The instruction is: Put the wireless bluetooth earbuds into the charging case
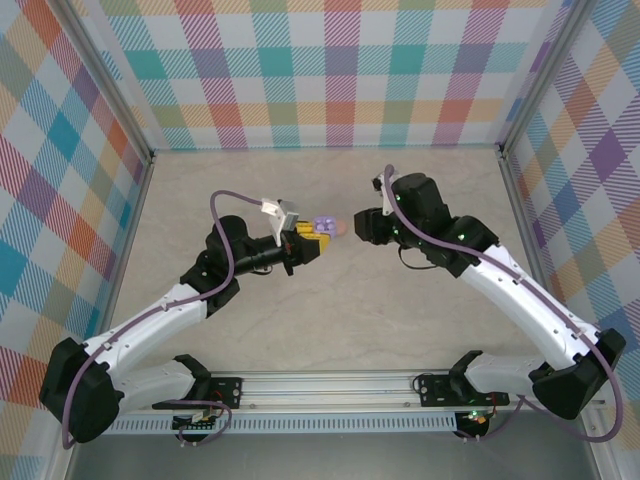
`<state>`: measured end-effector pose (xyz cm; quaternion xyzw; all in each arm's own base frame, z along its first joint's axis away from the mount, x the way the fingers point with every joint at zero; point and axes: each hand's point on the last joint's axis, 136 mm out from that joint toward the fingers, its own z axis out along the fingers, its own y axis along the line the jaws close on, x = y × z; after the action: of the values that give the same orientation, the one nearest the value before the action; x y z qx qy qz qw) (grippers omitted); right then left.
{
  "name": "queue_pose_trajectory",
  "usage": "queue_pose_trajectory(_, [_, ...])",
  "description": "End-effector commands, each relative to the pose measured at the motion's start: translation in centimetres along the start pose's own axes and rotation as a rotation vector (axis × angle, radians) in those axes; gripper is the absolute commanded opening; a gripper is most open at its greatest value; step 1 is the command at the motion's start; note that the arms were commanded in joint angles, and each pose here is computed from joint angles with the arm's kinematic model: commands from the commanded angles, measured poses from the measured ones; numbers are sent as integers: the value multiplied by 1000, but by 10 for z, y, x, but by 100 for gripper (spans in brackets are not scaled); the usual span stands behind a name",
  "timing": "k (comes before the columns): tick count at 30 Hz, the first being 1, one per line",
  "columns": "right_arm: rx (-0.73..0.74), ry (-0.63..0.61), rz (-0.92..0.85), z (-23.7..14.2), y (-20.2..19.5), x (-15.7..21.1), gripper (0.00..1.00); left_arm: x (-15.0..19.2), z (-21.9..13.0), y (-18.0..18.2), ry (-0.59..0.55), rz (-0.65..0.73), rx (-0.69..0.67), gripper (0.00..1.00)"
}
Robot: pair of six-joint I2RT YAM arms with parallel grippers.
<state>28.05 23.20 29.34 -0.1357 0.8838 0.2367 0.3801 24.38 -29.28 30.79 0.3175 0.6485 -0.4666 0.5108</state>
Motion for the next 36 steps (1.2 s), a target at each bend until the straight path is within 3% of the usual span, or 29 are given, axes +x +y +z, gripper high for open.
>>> queue_pose_trajectory(1, [-112,20,29,1,13,6,30,-28,-8,-30,-78,75,106,14])
queue_pose_trajectory(5, [-247,28,22,2,34,6,19,-31,-8,-38,-77,83,143,14])
queue_pose_trajectory(14, [-421,19,9,-4,61,2,14,-30,-7,-50,-73,91,193,14])
queue_pose_trajectory(29, [-522,-62,-32,-25,75,-5,14,-12,3,-34,-22,43,135,15])
queue_pose_trajectory(36, [-481,-76,-37,-27,68,-4,14,-6,9,-22,2,7,90,15])
